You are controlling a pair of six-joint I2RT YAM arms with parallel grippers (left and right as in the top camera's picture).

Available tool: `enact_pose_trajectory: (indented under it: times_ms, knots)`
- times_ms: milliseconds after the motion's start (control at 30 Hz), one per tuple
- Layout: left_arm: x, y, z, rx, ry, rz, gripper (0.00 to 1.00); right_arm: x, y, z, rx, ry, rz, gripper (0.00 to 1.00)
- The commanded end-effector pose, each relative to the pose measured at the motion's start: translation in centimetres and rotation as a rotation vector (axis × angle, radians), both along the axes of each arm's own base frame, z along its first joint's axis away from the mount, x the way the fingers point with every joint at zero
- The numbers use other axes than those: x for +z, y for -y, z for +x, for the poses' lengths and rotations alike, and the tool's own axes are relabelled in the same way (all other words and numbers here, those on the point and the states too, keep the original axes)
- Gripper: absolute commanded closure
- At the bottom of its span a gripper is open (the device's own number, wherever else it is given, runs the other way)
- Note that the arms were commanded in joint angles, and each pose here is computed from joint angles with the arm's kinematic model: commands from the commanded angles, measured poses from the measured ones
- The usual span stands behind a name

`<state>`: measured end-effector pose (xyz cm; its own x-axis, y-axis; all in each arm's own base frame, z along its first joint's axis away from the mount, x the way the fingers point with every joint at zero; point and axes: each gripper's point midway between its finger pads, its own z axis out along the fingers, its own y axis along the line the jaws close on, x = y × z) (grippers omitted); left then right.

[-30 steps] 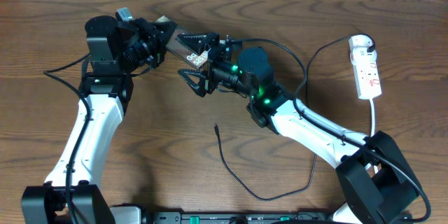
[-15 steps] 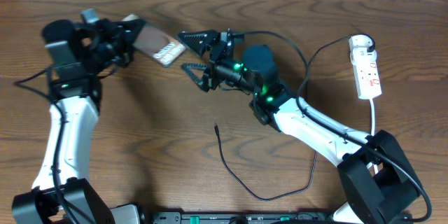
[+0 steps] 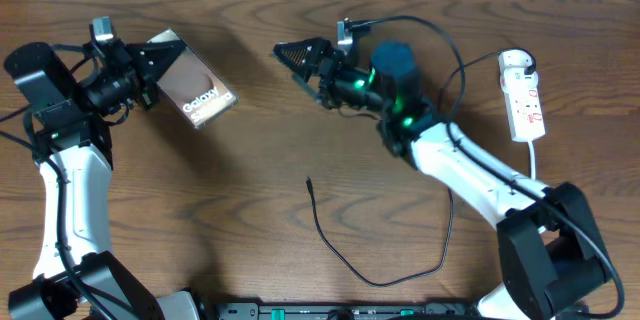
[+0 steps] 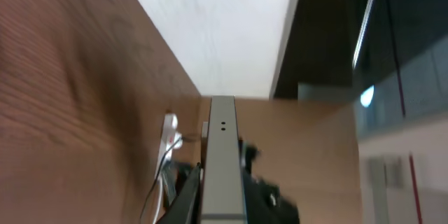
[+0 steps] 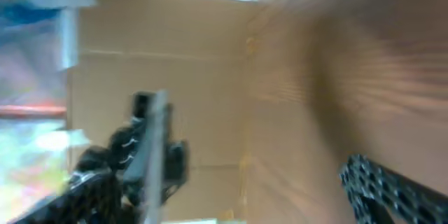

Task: Plug charger to phone and switch on socket
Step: 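Open the right gripper and carry the phone left with the left gripper, then move the right gripper down to the black cable's plug end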

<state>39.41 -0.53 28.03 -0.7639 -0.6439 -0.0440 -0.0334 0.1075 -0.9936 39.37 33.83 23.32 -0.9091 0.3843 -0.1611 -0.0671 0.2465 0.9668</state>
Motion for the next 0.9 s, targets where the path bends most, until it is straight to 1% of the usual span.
enact_pose_trajectory:
  times_ms: [0, 133, 200, 267, 333, 433, 533, 633, 867]
  knots:
    - [0.8, 0.8, -1.1, -0.087, 0.099, 0.037, 0.92, 2.9, 0.6, 0.7, 0.052, 0.173, -0.112, 0.01]
    - [0.8, 0.8, -1.1, -0.095, 0.162, 0.086, 0.93, 2.2, 2.3, 1.3, 0.021, 0.151, -0.349, 0.01]
    - [0.9, 0.9, -1.2, -0.103, 0.187, 0.102, 0.92, 1.1, 4.3, 1.1, -0.023, 0.077, -0.492, 0.01]
    - [0.9, 0.9, -1.3, -0.112, 0.205, 0.112, 0.92, -0.9, 6.5, -0.2, -0.059, -0.041, -0.631, 0.01]
    - [0.9, 1.0, -1.4, -0.12, 0.222, 0.121, 0.93, -3.5, 8.4, -2.2, -0.075, -0.146, -0.777, 0.01]
    - [1.0, 0.9, -1.4, -0.12, 0.23, 0.127, 0.92, -7.0, 10.5, -5.4, -0.067, -0.257, -0.962, 0.01]
    - [0.9, 0.9, -1.4, -0.12, 0.232, 0.129, 0.93, -9.4, 10.1, -7.9, -0.003, -0.297, -1.03, 0.01]
    - [0.9, 0.9, -1.4, -0.12, 0.232, 0.129, 0.93, -10.6, 9.4, -9.6, 0.046, -0.304, -1.059, 0.01]
    - [0.9, 0.9, -1.4, -0.12, 0.232, 0.129, 0.93, -11.3, 7.4, -11.6, 0.111, -0.271, -1.073, 0.01]
